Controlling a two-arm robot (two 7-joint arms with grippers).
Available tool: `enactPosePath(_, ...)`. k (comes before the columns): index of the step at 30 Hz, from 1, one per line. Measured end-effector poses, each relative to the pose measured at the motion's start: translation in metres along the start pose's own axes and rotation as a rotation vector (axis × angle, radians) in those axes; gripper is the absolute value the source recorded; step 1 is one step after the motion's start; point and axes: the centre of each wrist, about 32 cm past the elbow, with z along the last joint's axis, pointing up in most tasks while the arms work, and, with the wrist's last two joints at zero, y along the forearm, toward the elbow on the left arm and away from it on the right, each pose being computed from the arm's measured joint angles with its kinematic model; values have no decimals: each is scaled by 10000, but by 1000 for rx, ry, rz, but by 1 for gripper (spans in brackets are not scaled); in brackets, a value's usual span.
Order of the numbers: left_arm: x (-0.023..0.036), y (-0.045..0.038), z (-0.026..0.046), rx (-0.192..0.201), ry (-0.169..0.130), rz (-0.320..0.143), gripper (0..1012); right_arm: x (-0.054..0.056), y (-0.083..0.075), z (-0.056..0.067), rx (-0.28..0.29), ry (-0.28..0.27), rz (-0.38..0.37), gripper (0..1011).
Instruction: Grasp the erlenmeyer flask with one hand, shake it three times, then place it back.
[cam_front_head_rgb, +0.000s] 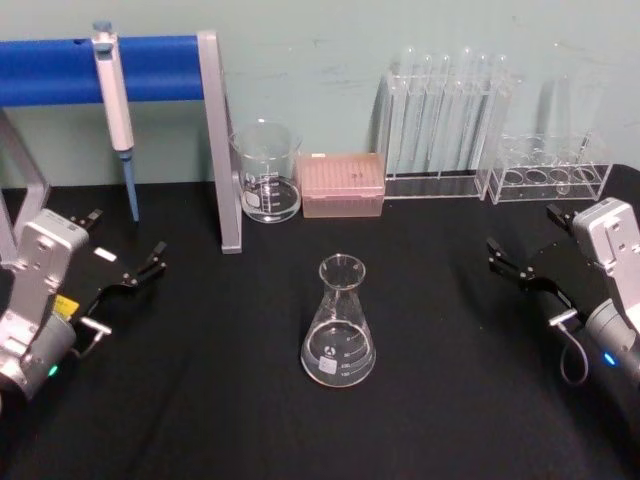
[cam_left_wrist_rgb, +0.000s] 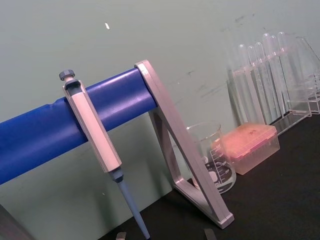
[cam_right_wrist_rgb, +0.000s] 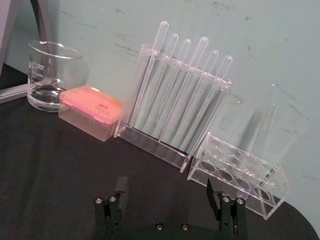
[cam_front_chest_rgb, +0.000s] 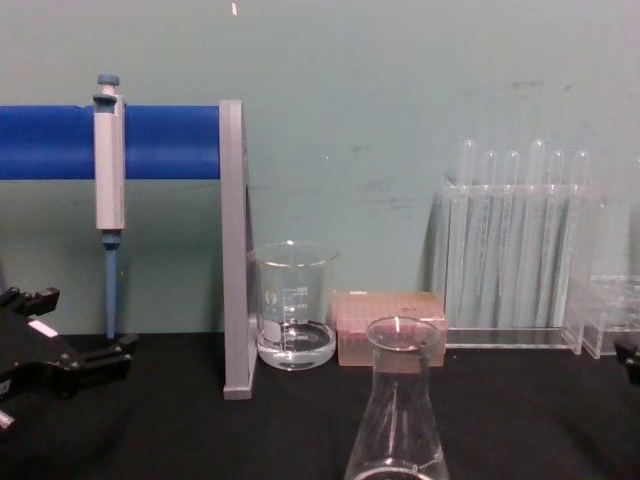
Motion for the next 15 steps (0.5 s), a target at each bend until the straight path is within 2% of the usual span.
enactPosePath(15, 0, 0, 0, 0, 0, 0, 1001, 0, 0, 0, 0, 0, 0, 1003)
